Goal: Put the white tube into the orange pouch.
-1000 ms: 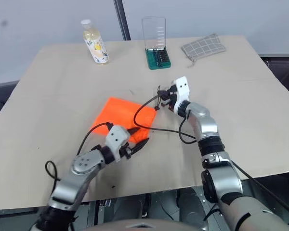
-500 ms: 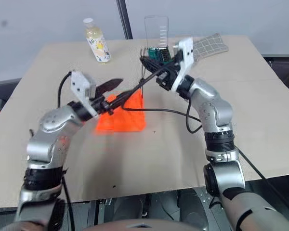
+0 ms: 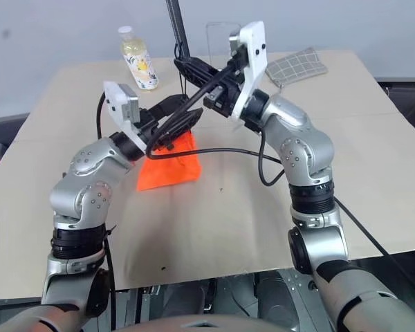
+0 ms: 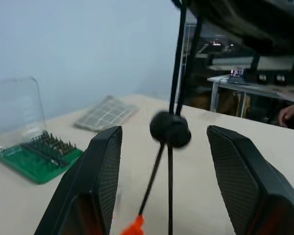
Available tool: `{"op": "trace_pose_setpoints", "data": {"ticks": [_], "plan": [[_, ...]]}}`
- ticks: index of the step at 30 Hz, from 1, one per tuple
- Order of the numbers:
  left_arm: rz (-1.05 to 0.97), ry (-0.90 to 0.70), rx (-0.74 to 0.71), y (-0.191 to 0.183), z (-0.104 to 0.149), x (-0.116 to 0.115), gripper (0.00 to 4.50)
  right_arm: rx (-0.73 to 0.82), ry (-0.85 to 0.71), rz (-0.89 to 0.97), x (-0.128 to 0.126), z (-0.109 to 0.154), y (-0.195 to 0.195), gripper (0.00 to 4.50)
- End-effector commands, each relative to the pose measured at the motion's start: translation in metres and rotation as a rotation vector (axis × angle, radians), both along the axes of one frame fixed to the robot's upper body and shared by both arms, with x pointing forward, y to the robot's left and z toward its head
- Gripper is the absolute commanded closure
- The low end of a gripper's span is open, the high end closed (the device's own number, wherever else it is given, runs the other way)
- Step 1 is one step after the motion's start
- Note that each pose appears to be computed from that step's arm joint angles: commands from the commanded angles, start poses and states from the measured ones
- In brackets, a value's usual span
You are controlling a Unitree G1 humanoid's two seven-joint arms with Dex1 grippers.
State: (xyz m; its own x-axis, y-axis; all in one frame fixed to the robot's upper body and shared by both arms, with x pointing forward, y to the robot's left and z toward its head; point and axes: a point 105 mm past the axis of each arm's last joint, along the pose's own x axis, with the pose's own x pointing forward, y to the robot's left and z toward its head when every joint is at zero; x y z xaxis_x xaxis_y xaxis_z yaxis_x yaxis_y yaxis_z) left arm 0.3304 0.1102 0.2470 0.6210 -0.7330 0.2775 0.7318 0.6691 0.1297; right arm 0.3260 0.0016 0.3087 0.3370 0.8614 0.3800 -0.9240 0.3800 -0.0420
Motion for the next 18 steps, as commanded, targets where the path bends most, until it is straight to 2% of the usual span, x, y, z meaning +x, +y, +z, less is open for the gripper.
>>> {"op": "trace_pose_setpoints", "data": {"ticks": [1,8,11,13,15,18], "plan": [[-0.010,-0.049,-0.054,-0.001,0.020,-0.003,1.63,0.014,-0.065,0.036,-0.015,0.013,0.006,4.50],[-0.017,-0.064,-0.064,-0.003,0.024,-0.002,1.63,0.002,-0.064,0.033,-0.015,0.010,0.008,4.50],[-0.025,-0.059,-0.069,-0.003,0.022,-0.002,2.35,0.002,-0.065,0.032,-0.016,0.010,0.008,4.50],[-0.024,-0.054,-0.065,-0.003,0.019,-0.002,3.46,0.003,-0.067,0.033,-0.016,0.010,0.009,4.50],[-0.021,-0.050,-0.060,-0.002,0.017,-0.001,4.25,0.004,-0.068,0.033,-0.017,0.011,0.009,4.50],[-0.007,-0.039,-0.054,0.000,0.013,0.000,4.28,0.007,-0.071,0.029,-0.017,0.012,0.007,4.50]]}}
